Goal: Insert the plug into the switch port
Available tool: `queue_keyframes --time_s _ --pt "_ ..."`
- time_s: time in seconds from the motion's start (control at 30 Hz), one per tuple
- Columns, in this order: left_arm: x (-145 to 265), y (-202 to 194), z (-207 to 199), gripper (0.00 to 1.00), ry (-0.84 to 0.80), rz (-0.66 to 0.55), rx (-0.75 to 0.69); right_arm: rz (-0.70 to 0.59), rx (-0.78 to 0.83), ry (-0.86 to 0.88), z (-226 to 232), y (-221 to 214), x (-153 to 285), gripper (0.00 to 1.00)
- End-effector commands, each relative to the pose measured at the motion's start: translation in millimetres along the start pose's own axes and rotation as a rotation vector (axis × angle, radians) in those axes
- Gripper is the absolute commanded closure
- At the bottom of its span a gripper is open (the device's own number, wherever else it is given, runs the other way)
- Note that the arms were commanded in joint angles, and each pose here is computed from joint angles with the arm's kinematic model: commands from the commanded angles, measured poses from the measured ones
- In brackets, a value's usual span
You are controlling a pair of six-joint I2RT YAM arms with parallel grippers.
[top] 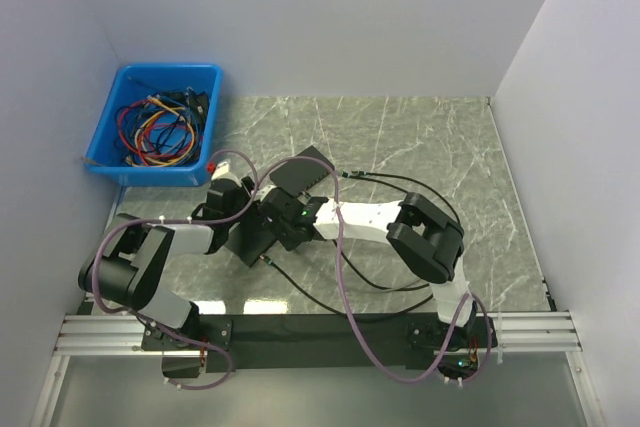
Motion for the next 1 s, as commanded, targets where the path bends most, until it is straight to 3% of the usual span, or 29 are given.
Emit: queue_keyframes --time_s 0.0,0.5,0.83,0.97 --pt "2 -23 -9 0.41 -0.061 0.136 -0.008 -0.242 -0.06 0.017 0 57 -5 1.0" --pt "0 -29 -12 0.41 -0.072 0.157 -0.012 -0.33 -0.083 0.031 -8 93 14 1.0" --pt "0 -40 -8 0.41 -0.091 0.19 0.003 -0.29 -0.117 0.062 -4 80 -19 1.0" --pt "2 -48 -8 0.42 -0.107 0.196 0.006 -0.322 -0.123 0.053 -8 88 -12 1.0"
Point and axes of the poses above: each gripper's point midway between its finger pads, its own x axis back along the fingers, its own z axis along the line the jaws close on, y = z × x, the point moved 8 cm from there along x, back along the fingers, and after that the axes turned 1 degree about x, right-handed, at the moved point
